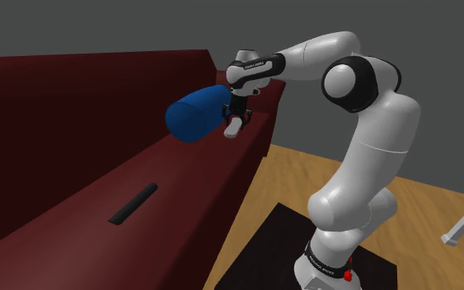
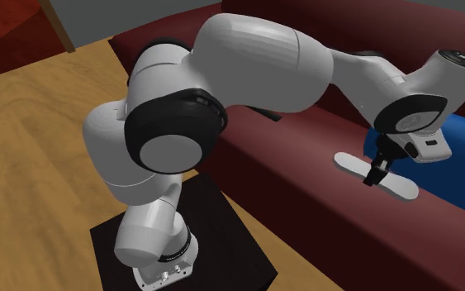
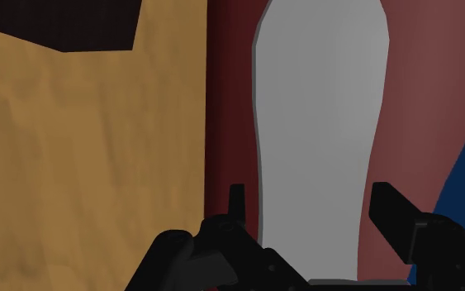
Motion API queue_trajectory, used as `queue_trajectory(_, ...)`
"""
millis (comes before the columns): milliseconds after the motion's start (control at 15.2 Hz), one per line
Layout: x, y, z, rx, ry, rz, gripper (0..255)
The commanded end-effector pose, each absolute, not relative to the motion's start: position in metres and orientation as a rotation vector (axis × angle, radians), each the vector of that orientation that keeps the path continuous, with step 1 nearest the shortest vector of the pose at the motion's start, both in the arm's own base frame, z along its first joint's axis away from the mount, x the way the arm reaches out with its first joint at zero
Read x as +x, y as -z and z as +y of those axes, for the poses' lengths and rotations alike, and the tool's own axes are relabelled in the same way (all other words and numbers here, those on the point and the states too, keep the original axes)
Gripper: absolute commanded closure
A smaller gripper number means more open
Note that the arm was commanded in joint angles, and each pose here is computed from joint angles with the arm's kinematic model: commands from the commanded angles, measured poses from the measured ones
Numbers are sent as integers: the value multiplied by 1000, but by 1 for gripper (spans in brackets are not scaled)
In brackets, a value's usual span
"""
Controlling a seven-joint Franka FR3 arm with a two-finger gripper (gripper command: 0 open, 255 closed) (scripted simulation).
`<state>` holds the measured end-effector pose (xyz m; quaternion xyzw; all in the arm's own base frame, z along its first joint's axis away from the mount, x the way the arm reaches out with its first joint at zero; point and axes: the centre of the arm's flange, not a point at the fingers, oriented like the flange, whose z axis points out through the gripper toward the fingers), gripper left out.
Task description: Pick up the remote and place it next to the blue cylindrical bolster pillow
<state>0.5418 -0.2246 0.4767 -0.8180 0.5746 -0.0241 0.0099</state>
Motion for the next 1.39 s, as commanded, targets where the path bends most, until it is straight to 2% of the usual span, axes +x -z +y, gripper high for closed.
queue_trajectory(0,542,-466,-225,-2553,77,1794,255)
queue_trajectory(1320,542,-359,-225,-2553,77,1794,255)
